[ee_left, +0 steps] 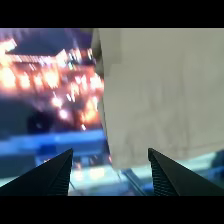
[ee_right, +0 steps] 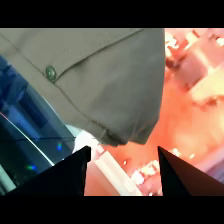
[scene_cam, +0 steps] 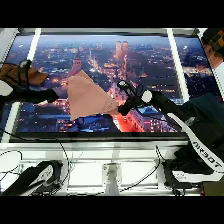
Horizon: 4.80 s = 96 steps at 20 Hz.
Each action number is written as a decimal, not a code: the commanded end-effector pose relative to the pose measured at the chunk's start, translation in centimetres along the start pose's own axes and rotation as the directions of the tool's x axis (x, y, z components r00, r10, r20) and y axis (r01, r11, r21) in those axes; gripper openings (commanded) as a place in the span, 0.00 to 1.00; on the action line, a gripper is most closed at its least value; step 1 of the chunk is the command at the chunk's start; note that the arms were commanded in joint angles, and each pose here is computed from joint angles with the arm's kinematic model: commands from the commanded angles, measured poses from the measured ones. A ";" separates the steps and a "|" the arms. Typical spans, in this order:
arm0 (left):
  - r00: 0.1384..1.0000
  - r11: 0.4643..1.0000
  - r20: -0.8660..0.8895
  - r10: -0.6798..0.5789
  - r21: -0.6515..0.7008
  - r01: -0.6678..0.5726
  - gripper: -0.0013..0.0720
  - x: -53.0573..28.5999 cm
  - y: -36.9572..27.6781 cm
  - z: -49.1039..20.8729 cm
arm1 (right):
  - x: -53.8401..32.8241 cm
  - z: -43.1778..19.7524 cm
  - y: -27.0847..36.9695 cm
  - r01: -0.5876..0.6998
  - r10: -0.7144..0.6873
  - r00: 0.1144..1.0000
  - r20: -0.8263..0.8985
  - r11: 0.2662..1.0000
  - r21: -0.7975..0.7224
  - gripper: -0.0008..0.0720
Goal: Fold the clothes and pants, and hang the long-sleeved shirts on hangers.
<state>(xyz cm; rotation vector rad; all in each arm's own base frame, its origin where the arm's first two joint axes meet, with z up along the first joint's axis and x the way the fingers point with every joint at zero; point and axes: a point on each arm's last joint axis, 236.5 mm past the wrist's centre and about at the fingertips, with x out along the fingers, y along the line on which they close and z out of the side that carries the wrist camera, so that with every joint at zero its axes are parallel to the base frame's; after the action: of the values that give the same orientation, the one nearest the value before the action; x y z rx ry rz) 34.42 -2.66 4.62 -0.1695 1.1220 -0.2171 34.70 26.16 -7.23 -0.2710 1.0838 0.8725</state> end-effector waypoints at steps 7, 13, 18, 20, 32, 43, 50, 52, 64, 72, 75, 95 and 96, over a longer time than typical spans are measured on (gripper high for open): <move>0.965 0.962 -0.179 -0.192 -0.228 0.149 0.70 5.8 -2.8 -9.8 | 1.8 0.7 1.8 -0.043 0.043 0.999 -0.008 0.998 -0.040 0.42; 0.958 0.932 -0.157 -0.239 -0.316 0.180 0.70 7.4 -3.6 -11.3 | 2.6 2.2 1.9 -0.005 0.008 0.999 0.046 0.998 -0.063 0.02; 0.954 0.901 -0.161 -0.253 -0.398 0.171 0.70 8.1 -3.8 -12.3 | 2.6 2.5 1.7 0.008 -0.004 0.998 0.060 0.998 -0.064 0.02; 0.958 0.882 -0.142 -0.251 -0.442 0.166 0.70 8.6 -3.7 -12.4 | 2.6 2.6 1.6 0.011 -0.007 0.998 0.064 0.998 -0.063 0.02; 0.977 0.696 0.200 -0.077 -0.690 0.197 0.70 11.1 -0.5 -6.7 | 2.6 2.6 1.6 0.010 -0.006 0.998 0.064 0.998 -0.063 0.02; 0.986 0.711 0.123 -0.112 -0.683 0.166 0.04 13.7 -2.6 -8.5 | 2.6 2.6 1.6 0.011 -0.007 0.998 0.065 0.998 -0.063 0.02; 0.949 0.800 0.290 -0.125 -0.535 0.270 0.03 9.4 -3.8 -2.7 | -0.9 7.3 0.8 0.084 -0.066 0.985 0.160 0.990 -0.111 0.02; 0.910 0.824 0.396 -0.119 -0.473 0.313 0.03 6.1 -3.8 0.9 | -2.5 8.8 0.2 0.131 -0.107 0.976 0.190 0.984 -0.118 0.02; 0.514 0.933 0.852 -0.095 -0.103 0.344 0.03 -19.0 -5.2 15.3 | -22.1 13.4 0.9 0.393 -0.322 0.903 0.285 0.887 -0.242 0.02; 0.428 0.938 0.866 -0.260 0.122 0.323 0.03 -28.2 -11.9 12.0 | -37.0 11.5 10.6 0.328 -0.235 0.904 0.358 0.917 -0.227 0.02; 0.396 0.950 0.879 -0.264 0.165 0.267 0.03 -30.6 -12.8 10.1 | -36.2 10.4 14.3 0.243 -0.149 0.940 0.308 0.924 -0.294 0.02; 0.880 0.963 0.406 -0.244 -0.007 0.270 0.03 -8.1 -7.6 8.7 | -11.3 26.3 -1.3 0.296 -0.287 0.845 0.451 0.954 0.052 0.02; 0.888 0.962 0.390 -0.243 -0.019 0.272 0.04 -7.3 -7.3 8.7 | -10.4 26.9 -2.9 0.289 -0.303 0.826 0.476 0.952 0.105 0.02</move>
<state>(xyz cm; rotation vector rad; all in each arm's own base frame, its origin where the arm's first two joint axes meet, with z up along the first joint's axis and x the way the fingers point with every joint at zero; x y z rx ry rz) 37.60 -7.84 18.81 -0.3943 0.6476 -0.3713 46.62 35.21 17.16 -0.3313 0.6011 0.6924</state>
